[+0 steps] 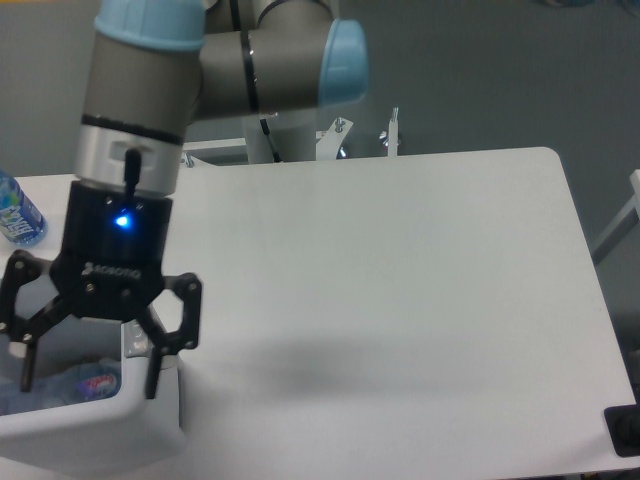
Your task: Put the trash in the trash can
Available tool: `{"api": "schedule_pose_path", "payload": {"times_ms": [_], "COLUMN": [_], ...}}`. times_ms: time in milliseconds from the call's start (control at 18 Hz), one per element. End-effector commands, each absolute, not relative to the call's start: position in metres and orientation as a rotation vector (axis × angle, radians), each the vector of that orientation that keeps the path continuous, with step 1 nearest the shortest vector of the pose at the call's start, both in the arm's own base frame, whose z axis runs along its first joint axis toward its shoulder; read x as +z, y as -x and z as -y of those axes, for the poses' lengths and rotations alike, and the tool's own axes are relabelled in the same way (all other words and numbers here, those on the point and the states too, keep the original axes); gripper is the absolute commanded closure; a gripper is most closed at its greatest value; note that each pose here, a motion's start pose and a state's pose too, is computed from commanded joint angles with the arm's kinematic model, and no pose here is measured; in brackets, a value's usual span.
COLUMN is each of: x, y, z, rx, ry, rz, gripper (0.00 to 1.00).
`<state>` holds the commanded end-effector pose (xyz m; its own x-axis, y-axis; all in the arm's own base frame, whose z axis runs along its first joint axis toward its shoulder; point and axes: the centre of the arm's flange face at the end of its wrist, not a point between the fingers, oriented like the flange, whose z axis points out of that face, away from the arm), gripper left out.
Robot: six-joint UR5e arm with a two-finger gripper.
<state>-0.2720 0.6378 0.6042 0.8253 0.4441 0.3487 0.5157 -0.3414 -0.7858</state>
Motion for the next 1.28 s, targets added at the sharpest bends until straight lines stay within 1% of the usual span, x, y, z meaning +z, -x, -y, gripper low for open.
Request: {"api": "schedule_pose_path", "payload": {"times_ms": [111,333,500,722,944,1167,1278], "x": [0.608,0.599,0.588,0.575,0.581,0.574,0.57], "y": [0.298,0.334,0.344,0.348,0.348,0.363,0.371], "z": [-0.617,-0.598,-0.572,-0.539,-0.518,-0.493,-0.484], "rx": [0.029,0.197,0.305,0.518,0.586,0.706,0.698], "ry": [1.985,2.04,2.111,2.255,2.425,2.632,2.697], "rz": [0.731,0.695,0.642,0.501,0.382,0.188,0.125], "gripper": [0.0,0.0,0.0,0.0,0.0,0.0,0.0]}}
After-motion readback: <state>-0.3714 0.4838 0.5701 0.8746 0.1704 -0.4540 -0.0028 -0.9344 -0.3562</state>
